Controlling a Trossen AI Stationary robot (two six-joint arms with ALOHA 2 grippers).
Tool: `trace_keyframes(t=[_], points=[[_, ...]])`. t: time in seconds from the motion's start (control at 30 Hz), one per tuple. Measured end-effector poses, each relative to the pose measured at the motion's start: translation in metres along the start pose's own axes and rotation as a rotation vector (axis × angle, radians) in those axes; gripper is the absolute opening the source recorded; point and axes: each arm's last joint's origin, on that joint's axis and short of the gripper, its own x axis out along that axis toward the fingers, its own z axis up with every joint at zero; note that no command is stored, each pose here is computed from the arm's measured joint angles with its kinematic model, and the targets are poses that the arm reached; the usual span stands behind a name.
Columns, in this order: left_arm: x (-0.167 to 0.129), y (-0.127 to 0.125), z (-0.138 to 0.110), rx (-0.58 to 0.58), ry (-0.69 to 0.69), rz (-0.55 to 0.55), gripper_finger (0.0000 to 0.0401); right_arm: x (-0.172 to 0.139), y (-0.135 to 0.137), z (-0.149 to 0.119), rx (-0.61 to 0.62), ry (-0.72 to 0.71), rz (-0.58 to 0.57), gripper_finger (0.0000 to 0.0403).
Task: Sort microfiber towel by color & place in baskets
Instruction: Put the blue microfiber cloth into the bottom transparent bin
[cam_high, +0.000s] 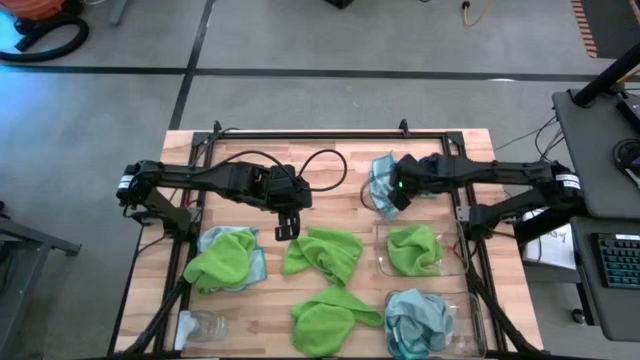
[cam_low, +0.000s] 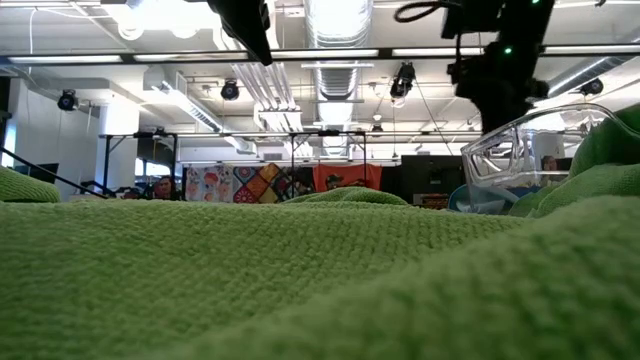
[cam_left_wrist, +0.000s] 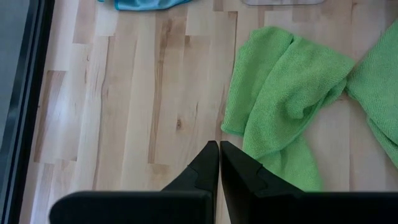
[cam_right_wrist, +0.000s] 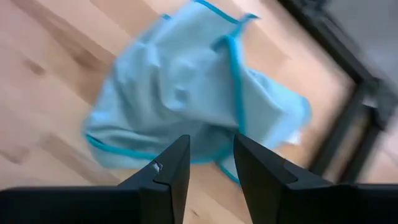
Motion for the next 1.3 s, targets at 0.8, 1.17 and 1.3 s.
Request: trace_keyframes(t=[0.8,1.17,1.3], points=[[0.0,0.0,0.0,0.002,0.003,0.0,0.0,0.059,-0.063,0.015,0.092,0.098,0.063,0.0194],[0.0,0.0,0.0,0.0,-0.001,0.0,0.0,0.087,-0.06,0.003,0.112,0.141,0.176,0.0194],[0.0,0.0,0.0,0.0,-0.002,0.0,0.0,0.096,-0.057,0.004,0.117,0.172,0.175,0.0194]])
